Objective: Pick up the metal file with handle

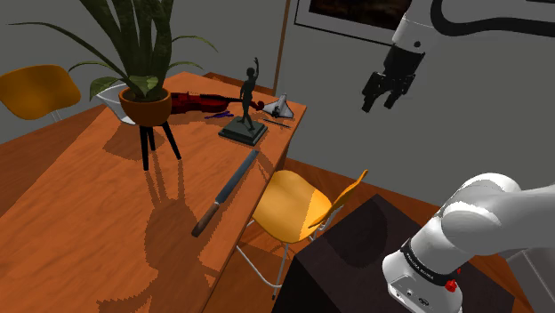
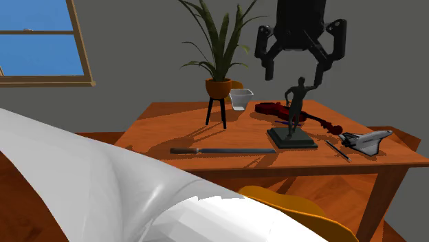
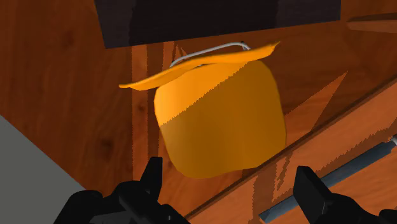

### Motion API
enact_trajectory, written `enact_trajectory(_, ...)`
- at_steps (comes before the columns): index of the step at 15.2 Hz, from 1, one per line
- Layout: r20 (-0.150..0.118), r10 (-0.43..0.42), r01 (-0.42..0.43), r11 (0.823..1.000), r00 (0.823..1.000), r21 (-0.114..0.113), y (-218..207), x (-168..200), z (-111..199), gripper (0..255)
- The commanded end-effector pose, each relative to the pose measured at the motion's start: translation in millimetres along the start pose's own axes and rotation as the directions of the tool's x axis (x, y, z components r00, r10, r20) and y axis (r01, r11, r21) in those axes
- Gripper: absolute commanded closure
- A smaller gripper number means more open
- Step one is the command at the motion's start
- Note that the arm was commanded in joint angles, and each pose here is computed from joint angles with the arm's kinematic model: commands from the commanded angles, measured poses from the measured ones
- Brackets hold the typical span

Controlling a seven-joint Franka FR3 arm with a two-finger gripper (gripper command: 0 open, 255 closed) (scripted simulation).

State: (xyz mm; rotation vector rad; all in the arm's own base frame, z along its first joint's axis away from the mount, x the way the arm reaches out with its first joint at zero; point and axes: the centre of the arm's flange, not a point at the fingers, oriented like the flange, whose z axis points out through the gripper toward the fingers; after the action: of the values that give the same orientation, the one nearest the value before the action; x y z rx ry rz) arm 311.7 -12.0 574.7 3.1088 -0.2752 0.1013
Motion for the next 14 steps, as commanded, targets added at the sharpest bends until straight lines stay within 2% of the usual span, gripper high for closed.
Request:
enact_trajectory(1, 0.0, 0.0, 0.0, 1.0, 1.0, 0.0, 0.0, 0.0, 0.0, 0)
enact_trajectory(7, 0.017, 0.119, -0.119, 0.993, 0.993, -0.012, -61.9, 15.7, 49.7, 0)
enact_trajectory(14, 0.035, 0.256, -0.255, 0.967, 0.966, -0.029, -130.5, 42.0, 108.9, 0)
